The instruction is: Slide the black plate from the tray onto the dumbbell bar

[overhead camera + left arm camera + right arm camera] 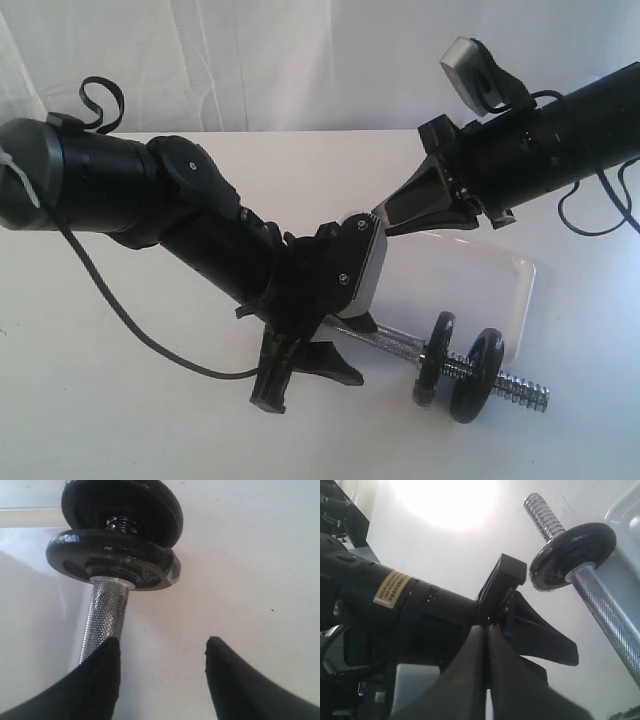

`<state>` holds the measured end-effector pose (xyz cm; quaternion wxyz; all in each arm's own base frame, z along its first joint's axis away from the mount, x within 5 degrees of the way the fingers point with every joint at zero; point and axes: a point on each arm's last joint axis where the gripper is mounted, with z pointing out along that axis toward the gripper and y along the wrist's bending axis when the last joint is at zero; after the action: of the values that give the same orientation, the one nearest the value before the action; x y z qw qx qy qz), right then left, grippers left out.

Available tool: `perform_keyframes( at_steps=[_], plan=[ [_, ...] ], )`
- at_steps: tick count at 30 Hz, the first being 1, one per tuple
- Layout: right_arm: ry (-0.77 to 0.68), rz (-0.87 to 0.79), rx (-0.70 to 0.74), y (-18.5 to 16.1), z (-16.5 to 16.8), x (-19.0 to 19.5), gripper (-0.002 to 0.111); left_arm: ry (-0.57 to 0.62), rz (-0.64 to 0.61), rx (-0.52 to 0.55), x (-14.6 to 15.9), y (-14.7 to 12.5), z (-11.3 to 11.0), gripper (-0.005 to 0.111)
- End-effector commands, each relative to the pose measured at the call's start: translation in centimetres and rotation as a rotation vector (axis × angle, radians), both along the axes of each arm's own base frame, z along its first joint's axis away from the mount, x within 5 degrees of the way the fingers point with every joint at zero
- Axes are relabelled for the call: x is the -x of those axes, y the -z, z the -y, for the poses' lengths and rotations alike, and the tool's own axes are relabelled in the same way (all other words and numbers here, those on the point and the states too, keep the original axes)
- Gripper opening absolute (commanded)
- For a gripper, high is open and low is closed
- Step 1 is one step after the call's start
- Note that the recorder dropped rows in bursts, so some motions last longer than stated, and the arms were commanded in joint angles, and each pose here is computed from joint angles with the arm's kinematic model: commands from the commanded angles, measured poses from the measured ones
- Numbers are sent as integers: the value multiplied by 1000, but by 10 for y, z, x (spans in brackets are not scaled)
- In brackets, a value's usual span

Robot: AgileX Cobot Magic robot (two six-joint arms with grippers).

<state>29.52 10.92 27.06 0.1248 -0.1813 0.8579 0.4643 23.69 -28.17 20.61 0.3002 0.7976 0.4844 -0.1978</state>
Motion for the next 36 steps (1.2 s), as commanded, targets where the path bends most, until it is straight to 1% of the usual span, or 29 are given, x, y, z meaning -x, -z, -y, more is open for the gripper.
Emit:
perform_keyframes(
  at_steps=[1,4,7,9,11,13,15,18,20,22,24,25,29,32,34,36],
  plan=[
    [4,-4,-13,-2,0,2,0,-18,9,18,1,-6,1,51],
    [4,-4,-13,-2,0,2,0,-23,15,19,0,-6,1,35],
    [4,-4,-13,-2,0,2,0,-36,5,22,1,-8,1,13],
    [4,-4,-13,-2,0,2,0,-103,-34,29,0,-12,0,0],
    [4,-4,-13,-2,0,2,0,-142,-47,18,1,-16,-3,0],
    [4,-4,-13,-2,0,2,0,-163,-43,-15,1,-20,-7,0],
    [4,-4,-13,-2,0,2,0,-208,-71,-77,2,-24,-17,0],
    [4,-4,-13,-2,0,2,0,-277,-121,-185,2,-30,-37,0],
    [4,-4,-13,-2,0,2,0,-363,-136,-231,-1,-37,-52,0],
    [4,-4,-13,-2,0,2,0,-558,-168,-239,-9,-49,-71,0],
    [-2,5,-10,-2,0,2,0,-730,-194,-230,-12,-64,-90,0],
    [-7,11,-8,-2,1,2,0,-794,-206,-219,-11,-73,-100,0],
    [-21,22,10,0,1,2,0,-939,-220,-158,11,-115,-133,0],
    [-8,43,44,1,3,1,0,-1068,-165,-100,40,-141,-161,0],
    [0,66,70,-1,5,2,0,-1145,-137,-54,68,-158,-182,0],
    [12,109,89,-8,7,4,0,-1206,-121,14,99,-172,-203,0]
  ],
)
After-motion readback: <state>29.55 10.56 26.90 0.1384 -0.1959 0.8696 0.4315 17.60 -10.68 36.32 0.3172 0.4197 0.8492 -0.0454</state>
